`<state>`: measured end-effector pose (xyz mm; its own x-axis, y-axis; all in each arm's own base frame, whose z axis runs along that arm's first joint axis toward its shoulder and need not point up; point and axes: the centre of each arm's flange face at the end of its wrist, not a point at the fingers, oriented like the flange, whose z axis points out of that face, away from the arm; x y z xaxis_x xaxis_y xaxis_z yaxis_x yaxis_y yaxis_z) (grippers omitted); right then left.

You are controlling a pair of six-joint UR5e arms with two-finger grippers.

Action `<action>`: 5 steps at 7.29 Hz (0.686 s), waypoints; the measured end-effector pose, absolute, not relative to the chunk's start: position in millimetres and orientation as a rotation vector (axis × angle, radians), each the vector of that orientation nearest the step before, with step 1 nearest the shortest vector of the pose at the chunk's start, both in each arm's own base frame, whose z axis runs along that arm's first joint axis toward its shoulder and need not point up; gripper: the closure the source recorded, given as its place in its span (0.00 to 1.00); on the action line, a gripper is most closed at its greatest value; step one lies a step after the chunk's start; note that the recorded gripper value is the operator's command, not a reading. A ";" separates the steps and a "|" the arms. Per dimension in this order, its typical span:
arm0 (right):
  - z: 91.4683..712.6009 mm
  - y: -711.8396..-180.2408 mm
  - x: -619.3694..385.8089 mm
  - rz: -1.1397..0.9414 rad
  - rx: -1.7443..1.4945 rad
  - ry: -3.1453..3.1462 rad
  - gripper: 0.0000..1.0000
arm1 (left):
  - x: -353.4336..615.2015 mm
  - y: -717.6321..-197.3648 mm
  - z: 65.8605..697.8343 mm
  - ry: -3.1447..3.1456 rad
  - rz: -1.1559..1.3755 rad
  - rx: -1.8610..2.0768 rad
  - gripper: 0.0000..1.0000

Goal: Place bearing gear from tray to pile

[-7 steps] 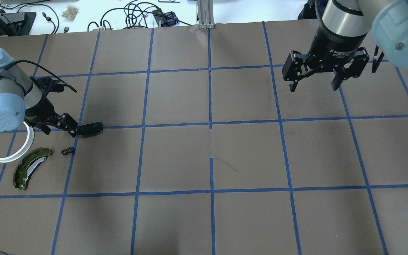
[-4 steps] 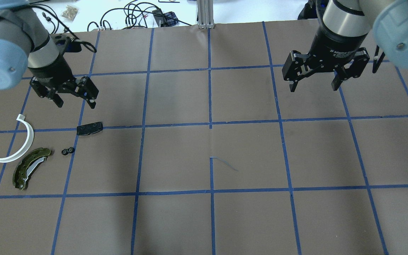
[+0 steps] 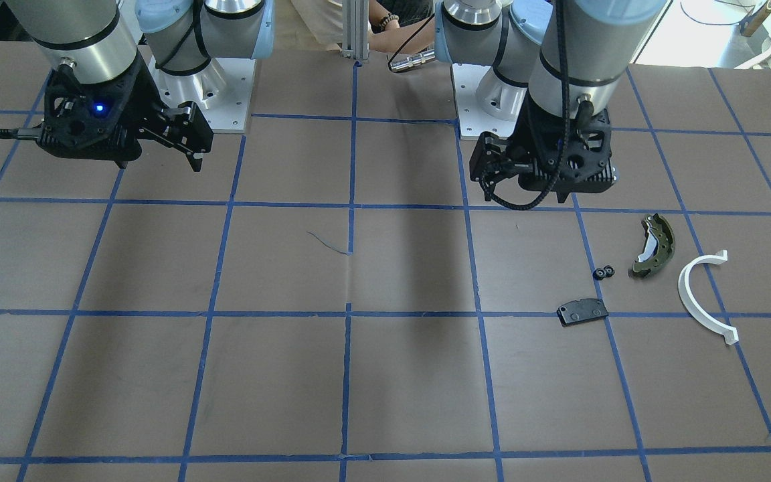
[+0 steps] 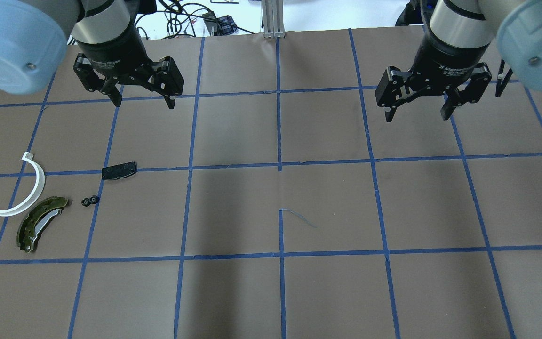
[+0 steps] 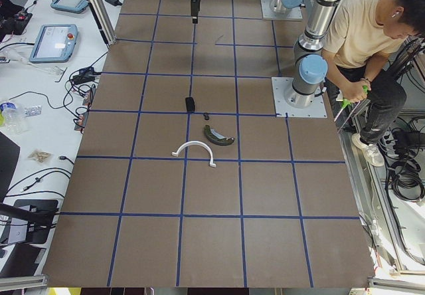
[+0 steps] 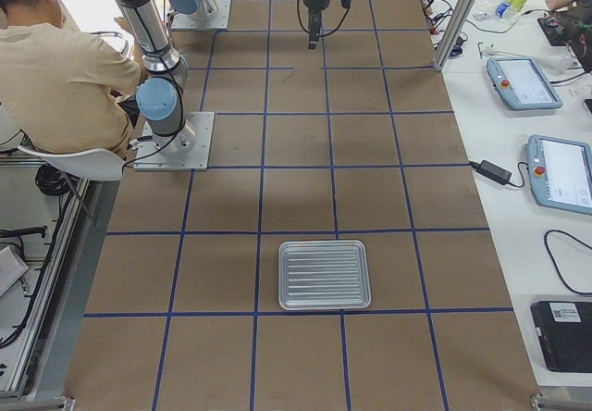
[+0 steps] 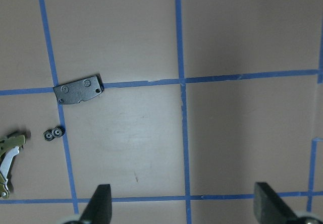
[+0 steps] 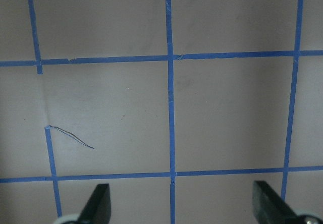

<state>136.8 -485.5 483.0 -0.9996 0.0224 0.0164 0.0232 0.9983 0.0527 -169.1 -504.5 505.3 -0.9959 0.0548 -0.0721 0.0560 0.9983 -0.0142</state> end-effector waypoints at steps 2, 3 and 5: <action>482.6 -485.9 135.7 -0.084 -0.036 -3.121 0.00 | -162.5 -488.1 516.7 3.085 0.035 0.061 0.00; 482.6 -486.1 135.4 -0.084 -0.035 -3.119 0.00 | -151.9 -486.1 519.7 3.099 0.049 0.022 0.00; 482.7 -486.1 135.0 -0.082 -0.034 -3.117 0.00 | -136.8 -486.8 520.8 3.142 0.073 -0.032 0.00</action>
